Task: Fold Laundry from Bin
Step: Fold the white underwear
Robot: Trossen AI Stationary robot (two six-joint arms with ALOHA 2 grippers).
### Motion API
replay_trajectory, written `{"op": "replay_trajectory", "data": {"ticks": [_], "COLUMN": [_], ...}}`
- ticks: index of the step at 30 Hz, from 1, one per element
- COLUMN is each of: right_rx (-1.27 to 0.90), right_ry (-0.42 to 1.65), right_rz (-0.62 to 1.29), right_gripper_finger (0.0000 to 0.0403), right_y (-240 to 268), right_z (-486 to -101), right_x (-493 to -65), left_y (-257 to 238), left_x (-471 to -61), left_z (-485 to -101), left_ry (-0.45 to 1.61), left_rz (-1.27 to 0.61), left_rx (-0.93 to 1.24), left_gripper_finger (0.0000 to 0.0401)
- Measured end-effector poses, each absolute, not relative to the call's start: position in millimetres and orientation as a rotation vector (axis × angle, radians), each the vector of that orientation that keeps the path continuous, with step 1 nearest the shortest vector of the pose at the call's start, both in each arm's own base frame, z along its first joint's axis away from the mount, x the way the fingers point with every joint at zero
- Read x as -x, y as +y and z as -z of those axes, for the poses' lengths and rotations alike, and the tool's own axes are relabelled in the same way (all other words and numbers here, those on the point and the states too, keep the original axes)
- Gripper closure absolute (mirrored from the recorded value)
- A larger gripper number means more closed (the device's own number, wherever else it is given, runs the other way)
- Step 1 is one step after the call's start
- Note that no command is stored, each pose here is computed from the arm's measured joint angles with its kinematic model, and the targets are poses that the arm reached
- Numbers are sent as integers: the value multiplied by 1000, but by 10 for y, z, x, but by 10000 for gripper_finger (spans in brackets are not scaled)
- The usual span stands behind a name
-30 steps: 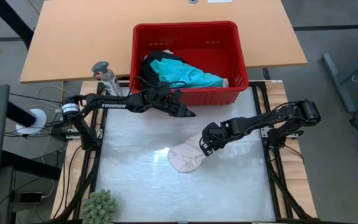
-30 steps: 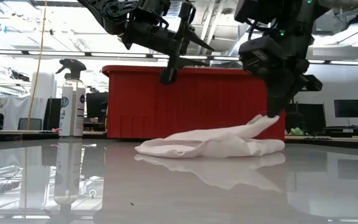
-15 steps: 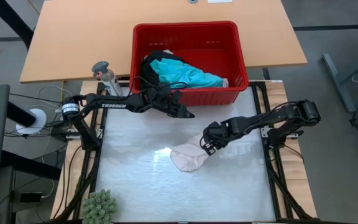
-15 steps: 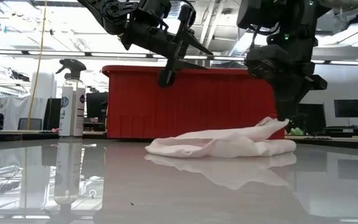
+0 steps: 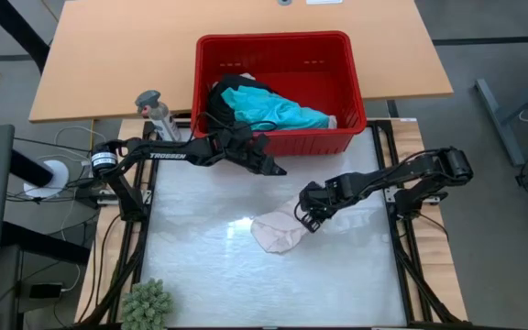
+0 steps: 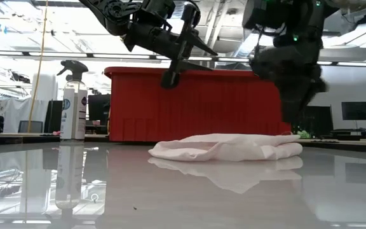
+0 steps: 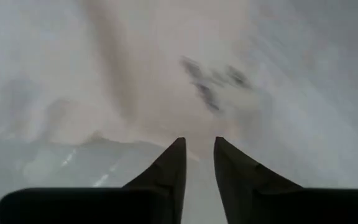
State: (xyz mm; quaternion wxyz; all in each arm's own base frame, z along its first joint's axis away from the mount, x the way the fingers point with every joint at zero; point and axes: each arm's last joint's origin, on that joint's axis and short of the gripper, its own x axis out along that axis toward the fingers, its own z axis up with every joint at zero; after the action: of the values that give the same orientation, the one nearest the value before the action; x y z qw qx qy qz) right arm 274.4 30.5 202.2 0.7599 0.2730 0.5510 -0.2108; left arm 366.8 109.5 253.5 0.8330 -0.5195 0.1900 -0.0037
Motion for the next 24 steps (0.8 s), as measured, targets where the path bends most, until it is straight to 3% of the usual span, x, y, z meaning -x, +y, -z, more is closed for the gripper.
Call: {"op": "replay_trajectory", "data": {"ticks": [7,11,15,24], "right_rx": [-67,72,80,193], "right_ry": [1020,966,956,850], "right_rz": [-41,-4,22,-130], "right_gripper_finger": [235,231,217,120], "right_y": [813,963,980,1234], "right_z": [-2102,-2113,-2115,-2095], "right_x": [-2879,-2848,-2842,-2906], "left_y": [1112,1105,1054,810], "left_x": [-3636,-3634,-3619,-3359], "left_z": [-2545,-2547,-2510,-2586], "left_ry": [459,462,521,675], "left_rz": [179,206,262,191], "left_rx": [1062,1033,1010,699], "left_gripper_finger": [259,259,259,259]}}
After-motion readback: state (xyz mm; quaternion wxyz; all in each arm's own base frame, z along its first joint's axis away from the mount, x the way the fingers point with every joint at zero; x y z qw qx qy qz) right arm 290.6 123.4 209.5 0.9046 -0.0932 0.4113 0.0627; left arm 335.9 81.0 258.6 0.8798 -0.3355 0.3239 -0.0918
